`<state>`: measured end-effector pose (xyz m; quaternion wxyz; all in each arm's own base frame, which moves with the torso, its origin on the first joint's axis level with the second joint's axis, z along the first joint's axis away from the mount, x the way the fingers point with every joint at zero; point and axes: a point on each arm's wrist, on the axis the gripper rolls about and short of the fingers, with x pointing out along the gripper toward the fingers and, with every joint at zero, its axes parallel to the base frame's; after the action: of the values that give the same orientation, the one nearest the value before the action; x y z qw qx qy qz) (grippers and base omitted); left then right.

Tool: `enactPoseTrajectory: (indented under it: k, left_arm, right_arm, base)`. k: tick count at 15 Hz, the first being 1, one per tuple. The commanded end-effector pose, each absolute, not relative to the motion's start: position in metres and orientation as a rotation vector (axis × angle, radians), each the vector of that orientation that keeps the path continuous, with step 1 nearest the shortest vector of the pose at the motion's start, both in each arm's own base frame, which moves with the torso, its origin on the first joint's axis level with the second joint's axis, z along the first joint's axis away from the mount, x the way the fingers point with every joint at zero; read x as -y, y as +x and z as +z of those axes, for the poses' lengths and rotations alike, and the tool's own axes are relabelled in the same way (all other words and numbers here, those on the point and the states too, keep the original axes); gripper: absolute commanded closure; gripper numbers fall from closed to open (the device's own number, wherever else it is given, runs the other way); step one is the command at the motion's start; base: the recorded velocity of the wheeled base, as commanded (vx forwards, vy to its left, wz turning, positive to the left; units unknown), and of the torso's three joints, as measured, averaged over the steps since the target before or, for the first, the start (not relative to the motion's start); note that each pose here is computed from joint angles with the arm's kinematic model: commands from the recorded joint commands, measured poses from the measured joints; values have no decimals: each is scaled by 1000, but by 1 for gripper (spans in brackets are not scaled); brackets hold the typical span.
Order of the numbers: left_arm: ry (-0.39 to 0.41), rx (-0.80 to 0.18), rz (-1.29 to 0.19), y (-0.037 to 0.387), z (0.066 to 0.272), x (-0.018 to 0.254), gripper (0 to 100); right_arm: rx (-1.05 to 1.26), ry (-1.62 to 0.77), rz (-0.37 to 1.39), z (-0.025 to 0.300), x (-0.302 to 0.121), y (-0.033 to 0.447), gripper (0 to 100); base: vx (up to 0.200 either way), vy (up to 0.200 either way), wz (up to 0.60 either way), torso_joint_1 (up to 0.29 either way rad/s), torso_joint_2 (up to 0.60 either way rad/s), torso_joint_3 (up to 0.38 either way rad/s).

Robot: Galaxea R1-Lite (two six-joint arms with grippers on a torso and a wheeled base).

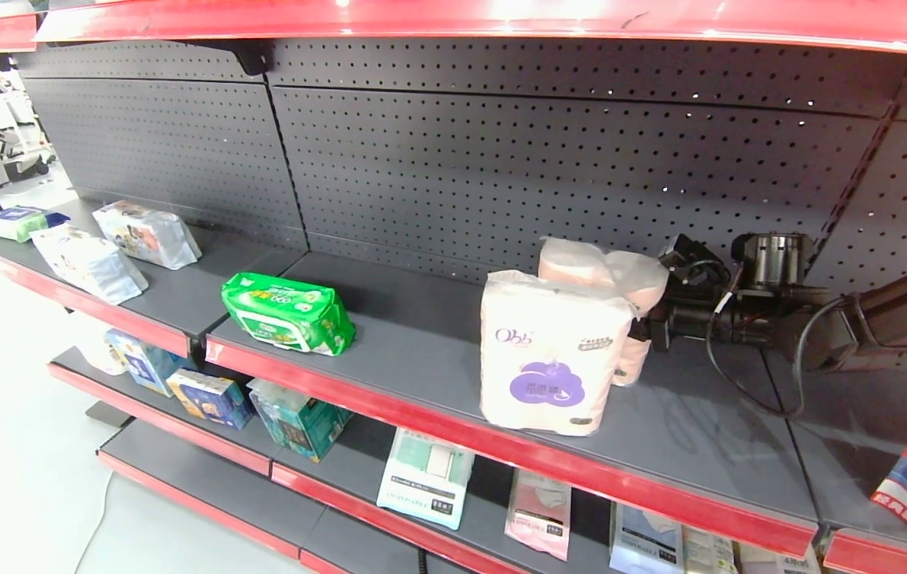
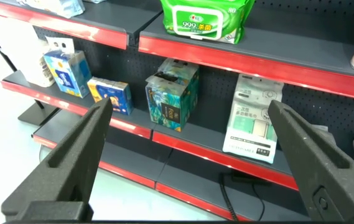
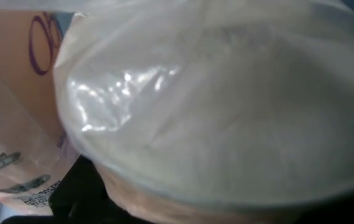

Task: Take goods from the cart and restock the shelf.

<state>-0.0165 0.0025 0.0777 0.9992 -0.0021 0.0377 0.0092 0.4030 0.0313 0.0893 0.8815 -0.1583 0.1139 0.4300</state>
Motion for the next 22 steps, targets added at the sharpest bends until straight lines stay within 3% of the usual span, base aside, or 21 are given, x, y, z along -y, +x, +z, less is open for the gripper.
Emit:
enactPoseTrajectory:
  k: [1, 16, 17, 22]
  left_arm:
    - [-4, -76, 19, -16, 78, -3, 0]
    - [-4, -76, 19, -16, 78, -3, 0]
    - [-4, -76, 19, -16, 78, -3, 0]
    - [-4, -76, 19, -16, 78, -3, 0]
  right_arm:
    - [-246, -329, 874, 86, -27, 404, 100]
    - [-286, -327, 805, 85, -22, 404, 100]
    - [-288, -322, 804, 85, -22, 404, 0]
    - [-275, -327, 798, 92, -22, 401, 0]
  base:
    - [0, 0, 0, 0, 0, 0]
    - [0, 0, 0, 0, 0, 0]
    - [0, 0, 0, 0, 0, 0]
    - [0, 0, 0, 0, 0, 0]
